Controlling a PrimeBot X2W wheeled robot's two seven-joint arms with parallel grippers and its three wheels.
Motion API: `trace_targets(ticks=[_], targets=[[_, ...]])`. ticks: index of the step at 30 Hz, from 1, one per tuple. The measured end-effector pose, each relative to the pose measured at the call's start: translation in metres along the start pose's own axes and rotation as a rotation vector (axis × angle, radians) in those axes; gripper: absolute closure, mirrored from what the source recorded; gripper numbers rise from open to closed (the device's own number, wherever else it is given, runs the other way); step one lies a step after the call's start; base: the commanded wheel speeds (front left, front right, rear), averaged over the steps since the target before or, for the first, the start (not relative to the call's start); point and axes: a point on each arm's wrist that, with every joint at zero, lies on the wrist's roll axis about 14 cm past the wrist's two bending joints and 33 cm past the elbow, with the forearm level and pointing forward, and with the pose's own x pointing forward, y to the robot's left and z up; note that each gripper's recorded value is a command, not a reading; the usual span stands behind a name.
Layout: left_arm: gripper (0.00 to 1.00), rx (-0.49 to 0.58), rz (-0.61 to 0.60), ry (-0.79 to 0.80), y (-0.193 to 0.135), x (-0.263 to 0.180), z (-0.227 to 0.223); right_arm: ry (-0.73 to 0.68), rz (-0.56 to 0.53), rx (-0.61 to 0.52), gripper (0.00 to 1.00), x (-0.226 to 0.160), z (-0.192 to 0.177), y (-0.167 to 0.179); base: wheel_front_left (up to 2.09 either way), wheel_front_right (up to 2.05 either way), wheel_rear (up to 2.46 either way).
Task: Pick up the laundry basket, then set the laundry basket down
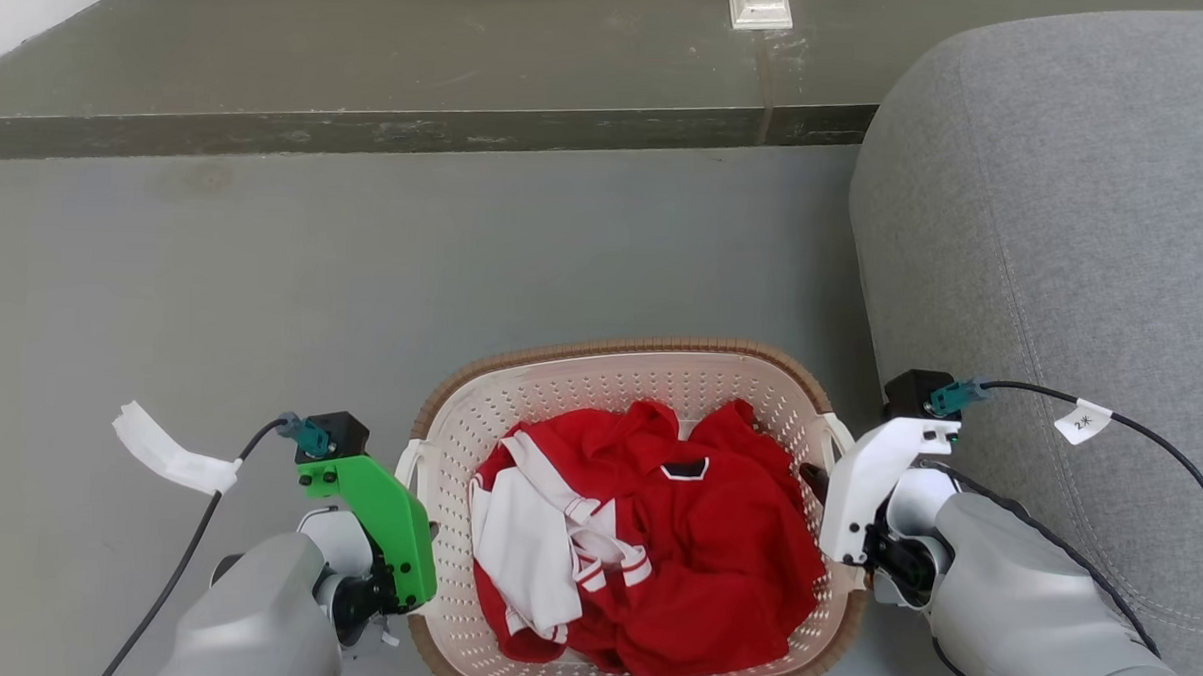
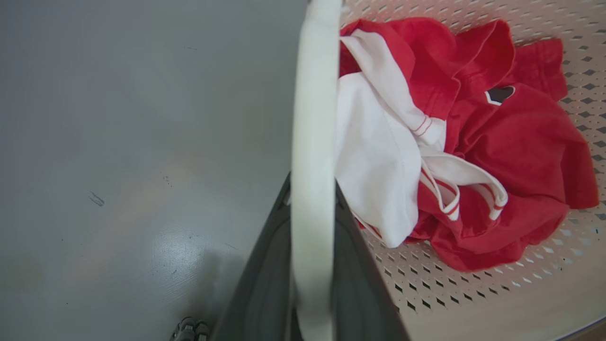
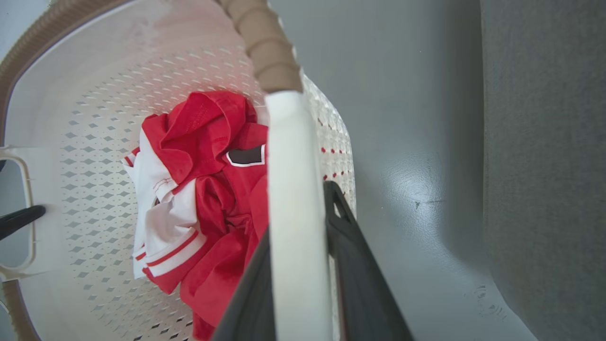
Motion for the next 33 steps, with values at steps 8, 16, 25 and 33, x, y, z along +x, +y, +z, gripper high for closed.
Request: trace_targets(ticks=[8, 16, 25, 33], targets=[[1.00, -0.005, -0.002, 0.004, 0.000, 0.001, -0.001, 0.006, -0.002, 0.003, 1.00, 0.000, -0.002, -0.001, 0.00, 0.00, 0.00], [1.00, -0.012, -0.004, 0.012, 0.000, 0.002, -0.003, 0.013, -0.002, 0.004, 1.00, 0.001, -0.004, -0.001, 0.00, 0.00, 0.00], [1.00, -0.023, -0.004, 0.021, 0.006, 0.010, -0.004, 0.027, -0.002, 0.013, 1.00, 0.010, -0.005, -0.004, 0.00, 0.00, 0.00], [1.00, -0.022, -0.004, 0.006, 0.013, 0.024, 0.007, 0.030, -0.001, 0.014, 1.00, 0.027, 0.001, -0.010, 0.00, 0.00, 0.00]])
